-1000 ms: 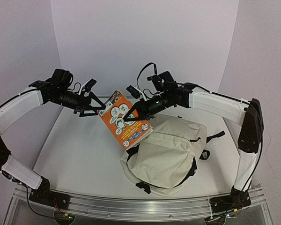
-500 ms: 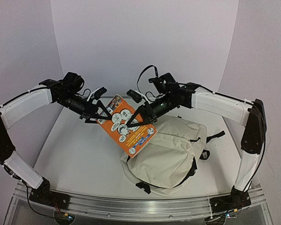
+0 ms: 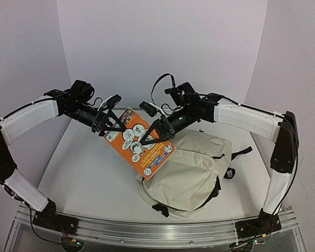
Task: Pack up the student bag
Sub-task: Pick up the book from the center of the board.
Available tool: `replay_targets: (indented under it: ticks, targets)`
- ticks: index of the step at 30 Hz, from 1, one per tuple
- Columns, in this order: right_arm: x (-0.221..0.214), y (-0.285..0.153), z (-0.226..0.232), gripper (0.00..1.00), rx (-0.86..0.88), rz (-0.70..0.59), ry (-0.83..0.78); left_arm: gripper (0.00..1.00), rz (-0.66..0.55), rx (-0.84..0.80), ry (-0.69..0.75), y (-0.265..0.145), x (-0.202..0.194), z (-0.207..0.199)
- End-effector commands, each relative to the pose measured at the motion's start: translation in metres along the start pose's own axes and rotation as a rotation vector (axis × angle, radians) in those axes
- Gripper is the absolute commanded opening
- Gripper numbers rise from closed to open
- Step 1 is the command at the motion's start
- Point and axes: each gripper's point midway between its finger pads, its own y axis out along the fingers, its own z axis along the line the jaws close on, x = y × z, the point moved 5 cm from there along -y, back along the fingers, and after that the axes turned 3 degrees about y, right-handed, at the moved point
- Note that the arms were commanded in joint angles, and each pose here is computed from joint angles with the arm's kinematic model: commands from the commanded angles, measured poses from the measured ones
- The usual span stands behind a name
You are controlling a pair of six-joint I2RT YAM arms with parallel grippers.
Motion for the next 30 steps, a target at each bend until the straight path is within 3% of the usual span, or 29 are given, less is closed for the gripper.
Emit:
replay_targets:
  ticks: [1, 11, 16, 17, 20, 24, 26, 30]
  targets:
    - [0.009, 0.002, 0.022, 0.0, 0.081, -0.011, -0.102, 0.79, -0.035, -0.116, 0.074, -0.008, 0.003, -0.027]
    - [0.009, 0.006, 0.012, 0.0, 0.041, -0.005, -0.069, 0.49, -0.011, -0.207, 0.059, -0.006, -0.006, -0.032]
    - [0.01, 0.008, 0.006, 0.0, 0.022, -0.006, -0.057, 0.19, -0.011, -0.204, 0.065, -0.007, -0.009, -0.033]
    - [0.011, 0.009, 0.003, 0.08, 0.008, -0.008, -0.052, 0.14, -0.014, -0.201, 0.065, -0.007, -0.009, -0.033]
    - [0.013, 0.008, -0.001, 0.21, -0.033, -0.021, -0.056, 0.01, -0.017, -0.187, 0.062, -0.007, -0.01, -0.031]
    - [0.023, -0.008, -0.005, 0.7, -0.153, -0.088, -0.074, 0.0, -0.058, -0.083, 0.058, -0.009, -0.007, -0.021]
    - [0.028, -0.023, -0.003, 0.88, -0.271, -0.147, -0.103, 0.0, -0.122, 0.013, 0.034, -0.017, -0.002, -0.008]
    - [0.027, -0.054, -0.003, 0.96, -0.528, -0.254, -0.139, 0.0, -0.294, 0.099, -0.047, -0.053, 0.007, 0.017]
